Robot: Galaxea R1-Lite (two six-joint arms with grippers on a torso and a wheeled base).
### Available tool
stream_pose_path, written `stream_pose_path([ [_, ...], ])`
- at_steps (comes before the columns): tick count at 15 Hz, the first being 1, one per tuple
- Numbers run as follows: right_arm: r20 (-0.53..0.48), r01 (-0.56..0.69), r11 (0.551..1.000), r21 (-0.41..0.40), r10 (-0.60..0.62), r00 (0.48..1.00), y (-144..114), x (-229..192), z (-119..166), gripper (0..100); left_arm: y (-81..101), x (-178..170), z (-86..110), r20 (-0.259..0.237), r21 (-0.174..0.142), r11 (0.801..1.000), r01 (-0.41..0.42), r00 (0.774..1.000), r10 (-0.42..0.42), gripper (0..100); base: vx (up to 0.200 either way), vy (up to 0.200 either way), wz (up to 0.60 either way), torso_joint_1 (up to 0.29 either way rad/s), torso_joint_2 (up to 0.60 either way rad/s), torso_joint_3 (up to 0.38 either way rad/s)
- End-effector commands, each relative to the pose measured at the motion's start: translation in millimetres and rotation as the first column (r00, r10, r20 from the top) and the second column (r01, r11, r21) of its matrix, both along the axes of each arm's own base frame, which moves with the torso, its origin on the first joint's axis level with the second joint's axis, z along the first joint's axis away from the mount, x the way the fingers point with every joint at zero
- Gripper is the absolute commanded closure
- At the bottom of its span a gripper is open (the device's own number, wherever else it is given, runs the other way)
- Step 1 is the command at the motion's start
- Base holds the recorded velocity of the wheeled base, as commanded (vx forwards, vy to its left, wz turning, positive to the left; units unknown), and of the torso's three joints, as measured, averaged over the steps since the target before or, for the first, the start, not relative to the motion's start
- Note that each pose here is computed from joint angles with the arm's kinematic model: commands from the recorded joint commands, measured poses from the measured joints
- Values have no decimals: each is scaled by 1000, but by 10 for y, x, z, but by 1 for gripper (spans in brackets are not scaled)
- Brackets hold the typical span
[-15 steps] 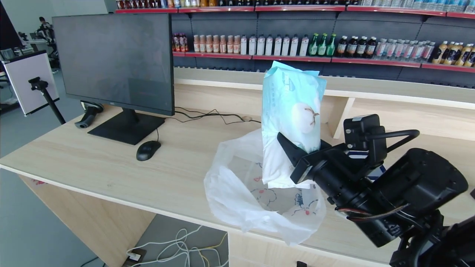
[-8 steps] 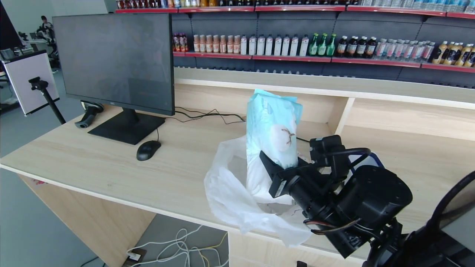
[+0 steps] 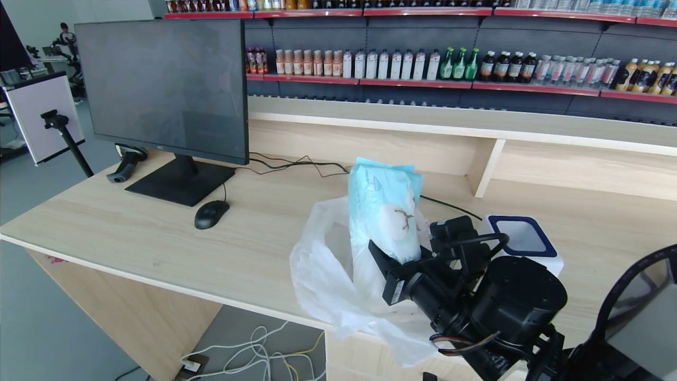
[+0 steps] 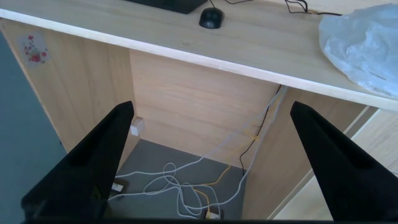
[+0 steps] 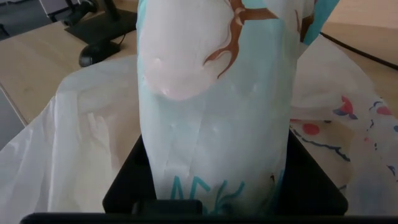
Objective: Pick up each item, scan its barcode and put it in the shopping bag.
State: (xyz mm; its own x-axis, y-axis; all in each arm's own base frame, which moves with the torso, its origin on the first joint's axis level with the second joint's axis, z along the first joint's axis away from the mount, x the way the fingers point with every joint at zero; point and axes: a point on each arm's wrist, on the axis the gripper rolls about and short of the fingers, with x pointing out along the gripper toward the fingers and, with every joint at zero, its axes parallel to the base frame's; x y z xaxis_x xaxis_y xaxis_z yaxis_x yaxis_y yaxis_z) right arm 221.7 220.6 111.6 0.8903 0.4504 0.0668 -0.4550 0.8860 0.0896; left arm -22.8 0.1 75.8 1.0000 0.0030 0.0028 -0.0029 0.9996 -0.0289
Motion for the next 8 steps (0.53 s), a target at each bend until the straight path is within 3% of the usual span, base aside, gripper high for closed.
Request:
stream_pose_path([
  [1,-8,0,1000,-7,0,1000,3,2,-32,100,0,0,0,0,0,1000,-2,1000,2,0,0,0,0,0,0,0],
  [8,-51,-5,999,-35,3,999,-2,-15,-166,100,0,0,0,0,0,1000,-2,1000,2,0,0,0,0,0,0,0],
])
